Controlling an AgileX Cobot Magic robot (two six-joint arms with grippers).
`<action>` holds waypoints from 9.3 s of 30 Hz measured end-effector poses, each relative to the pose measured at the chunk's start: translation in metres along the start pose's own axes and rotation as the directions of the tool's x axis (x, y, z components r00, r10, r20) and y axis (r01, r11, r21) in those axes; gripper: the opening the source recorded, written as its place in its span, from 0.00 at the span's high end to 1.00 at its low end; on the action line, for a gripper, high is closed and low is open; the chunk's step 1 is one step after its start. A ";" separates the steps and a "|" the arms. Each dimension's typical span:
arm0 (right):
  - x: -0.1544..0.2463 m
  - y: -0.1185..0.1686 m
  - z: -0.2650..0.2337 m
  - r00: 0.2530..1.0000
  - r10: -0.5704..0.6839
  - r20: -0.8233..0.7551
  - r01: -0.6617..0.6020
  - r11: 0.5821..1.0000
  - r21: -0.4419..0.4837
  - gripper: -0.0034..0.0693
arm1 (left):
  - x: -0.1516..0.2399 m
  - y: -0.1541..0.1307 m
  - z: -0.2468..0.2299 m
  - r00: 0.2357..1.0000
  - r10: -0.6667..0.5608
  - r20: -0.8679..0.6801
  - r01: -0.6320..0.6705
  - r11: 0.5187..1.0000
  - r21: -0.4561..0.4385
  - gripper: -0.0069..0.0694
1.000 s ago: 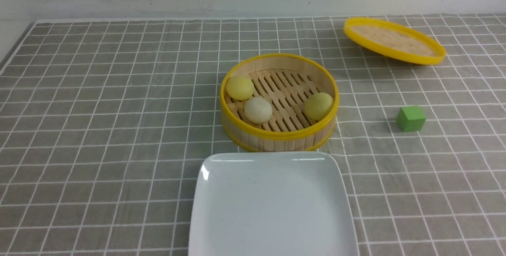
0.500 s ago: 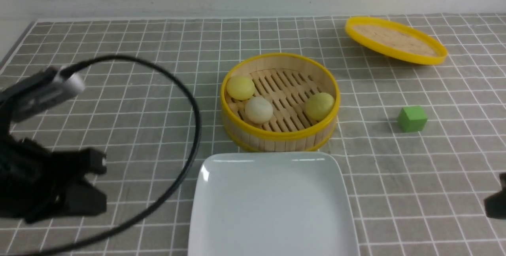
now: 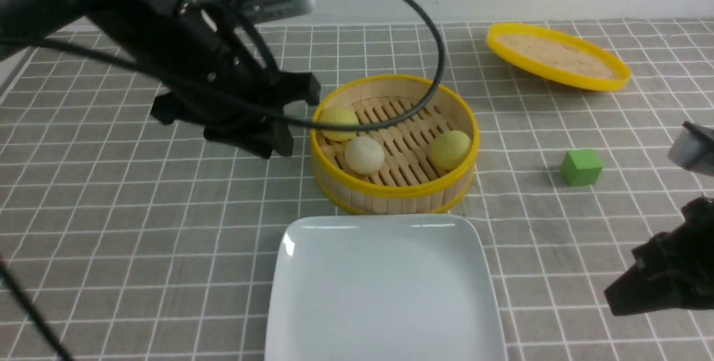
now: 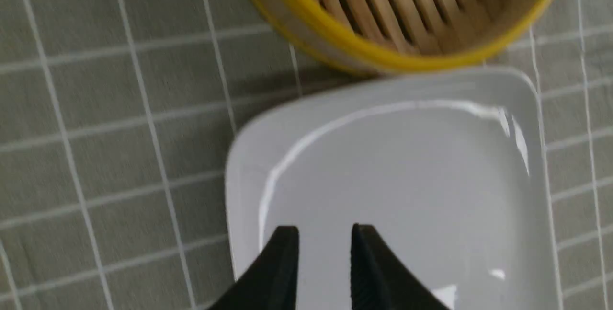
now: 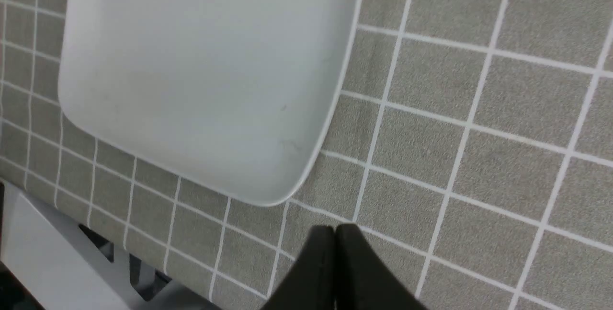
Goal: Put the steamed buns into the plate on the grey tablecloth.
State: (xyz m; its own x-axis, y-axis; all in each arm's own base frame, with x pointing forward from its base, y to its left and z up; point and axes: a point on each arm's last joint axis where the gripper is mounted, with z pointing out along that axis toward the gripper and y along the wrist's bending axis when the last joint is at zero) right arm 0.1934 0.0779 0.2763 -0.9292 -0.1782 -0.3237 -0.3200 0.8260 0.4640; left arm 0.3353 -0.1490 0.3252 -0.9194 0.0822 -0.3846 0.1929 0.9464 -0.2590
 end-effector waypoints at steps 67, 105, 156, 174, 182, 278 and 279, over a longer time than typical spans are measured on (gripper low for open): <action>-0.001 0.005 0.004 0.999 -0.041 0.006 0.041 0.999 0.018 0.86 | 0.107 -0.048 0.089 0.922 0.186 -0.340 -0.175 0.983 0.062 0.87; -0.001 0.006 0.004 0.999 -0.054 0.004 0.054 0.998 0.011 0.82 | -0.046 -0.094 0.104 0.985 0.153 0.086 -0.137 0.977 -0.166 0.26; -0.002 0.006 0.004 0.998 -0.060 0.020 0.060 0.998 0.010 0.78 | 0.110 -0.037 0.104 0.959 0.141 -0.245 -0.147 0.989 -0.006 0.62; -0.039 0.014 -0.011 0.994 -0.088 0.066 0.087 0.996 0.022 0.78 | 0.041 -0.041 -0.001 0.949 0.313 0.038 -0.289 0.912 -0.292 0.32; -0.124 0.012 0.016 0.996 -0.089 0.005 0.089 0.996 0.019 0.97 | 0.024 0.036 -0.016 0.991 0.127 -0.040 -0.129 0.844 -0.521 0.89; 0.103 0.048 -0.162 0.585 -0.395 0.708 0.160 0.912 0.377 0.97 | 0.024 0.102 -0.025 0.982 -0.166 -0.091 0.123 0.925 -0.360 0.86; 0.117 0.040 -0.155 0.480 -0.395 0.783 0.187 0.918 0.349 0.97 | 0.024 0.101 -0.025 0.982 -0.166 -0.089 0.123 0.925 -0.359 0.86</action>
State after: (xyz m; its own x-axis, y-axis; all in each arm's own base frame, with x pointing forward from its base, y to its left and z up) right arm 0.0437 0.0074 0.3847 -0.1748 0.0066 -0.9846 -0.4028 0.9120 0.0777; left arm 0.3243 -0.0431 0.3120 -0.9654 -0.0482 -0.2561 -0.0582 0.9978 0.0313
